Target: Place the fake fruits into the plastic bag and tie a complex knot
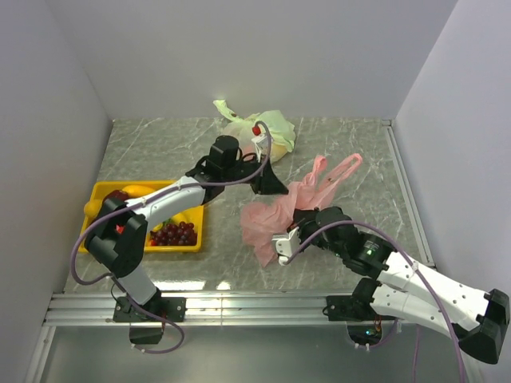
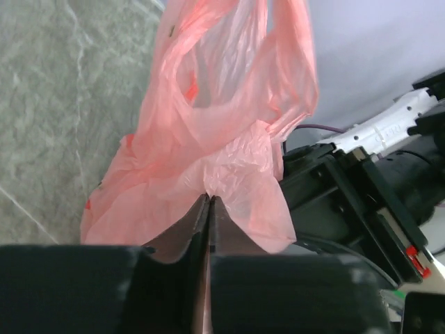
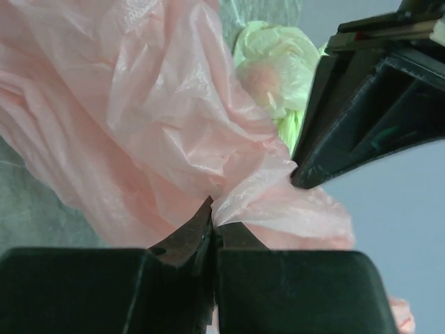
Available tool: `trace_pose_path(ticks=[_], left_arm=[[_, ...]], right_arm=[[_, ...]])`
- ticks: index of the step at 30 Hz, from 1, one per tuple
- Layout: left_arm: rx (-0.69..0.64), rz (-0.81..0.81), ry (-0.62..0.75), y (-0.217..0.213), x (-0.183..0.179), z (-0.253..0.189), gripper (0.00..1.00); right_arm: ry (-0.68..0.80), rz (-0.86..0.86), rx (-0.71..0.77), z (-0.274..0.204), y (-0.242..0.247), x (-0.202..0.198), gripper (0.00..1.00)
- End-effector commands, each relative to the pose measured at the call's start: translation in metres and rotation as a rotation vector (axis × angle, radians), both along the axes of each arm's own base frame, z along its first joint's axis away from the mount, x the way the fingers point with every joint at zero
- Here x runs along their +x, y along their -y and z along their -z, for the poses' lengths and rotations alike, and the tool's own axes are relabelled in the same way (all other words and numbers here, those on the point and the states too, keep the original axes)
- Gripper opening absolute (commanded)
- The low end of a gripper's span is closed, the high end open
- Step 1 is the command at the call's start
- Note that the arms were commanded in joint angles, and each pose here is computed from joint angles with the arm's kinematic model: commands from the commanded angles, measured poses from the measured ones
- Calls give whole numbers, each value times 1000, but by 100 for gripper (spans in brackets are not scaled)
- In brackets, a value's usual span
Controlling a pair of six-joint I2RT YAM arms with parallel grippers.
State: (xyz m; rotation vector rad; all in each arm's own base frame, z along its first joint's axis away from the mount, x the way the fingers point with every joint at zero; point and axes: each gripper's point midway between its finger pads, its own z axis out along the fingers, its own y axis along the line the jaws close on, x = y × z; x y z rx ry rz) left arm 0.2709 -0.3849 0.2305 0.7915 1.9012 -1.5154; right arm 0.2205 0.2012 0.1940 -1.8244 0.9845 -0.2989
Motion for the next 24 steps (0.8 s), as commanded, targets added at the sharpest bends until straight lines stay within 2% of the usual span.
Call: trace_pose_path(ticks=[1,3,4,6,7,8,12,13,15,16,18,19,21,24], left_arm=[[-138,59,53,0,1,-46,2],[-149,45,37,-10,0,-51,0],[-162,20,56,-18,4,-60,0],[-157,-26,46,-30,11,-58,0],[-160,-52,36,-36,16,-59,0],[-170,-94,50,-48,25,-64,0],[-167,-156,26,-71,42,-60,0],[-168,-162,-3,-73,43,-57,0],[-184,-165,-22,-78,46,-55,0],[-192,-170,-56,-79,46,-54,0],[-204,-187,-74,-82,50,-51,0],[-211,-195,-104,-83,51,-50,0],[-223,-214,-121,-86,56,-52,0],[-237,-254,-172,-90,67,-51,0]], right_arm=[[52,33,53,-17,1,6,2],[57,85,79,-18,5,10,8],[47,124,141,-25,7,12,28],[29,193,217,-35,12,15,60],[-11,258,246,-33,19,15,80],[-38,290,273,-35,23,15,85],[-213,411,467,-63,38,10,89],[-321,461,533,-59,45,8,90],[-410,515,639,-76,50,12,91],[-503,633,720,-70,67,19,92],[-696,652,780,-64,61,20,92],[-787,752,841,-56,74,23,92],[-963,741,896,-46,66,23,92],[-1131,762,1047,-35,69,28,92]])
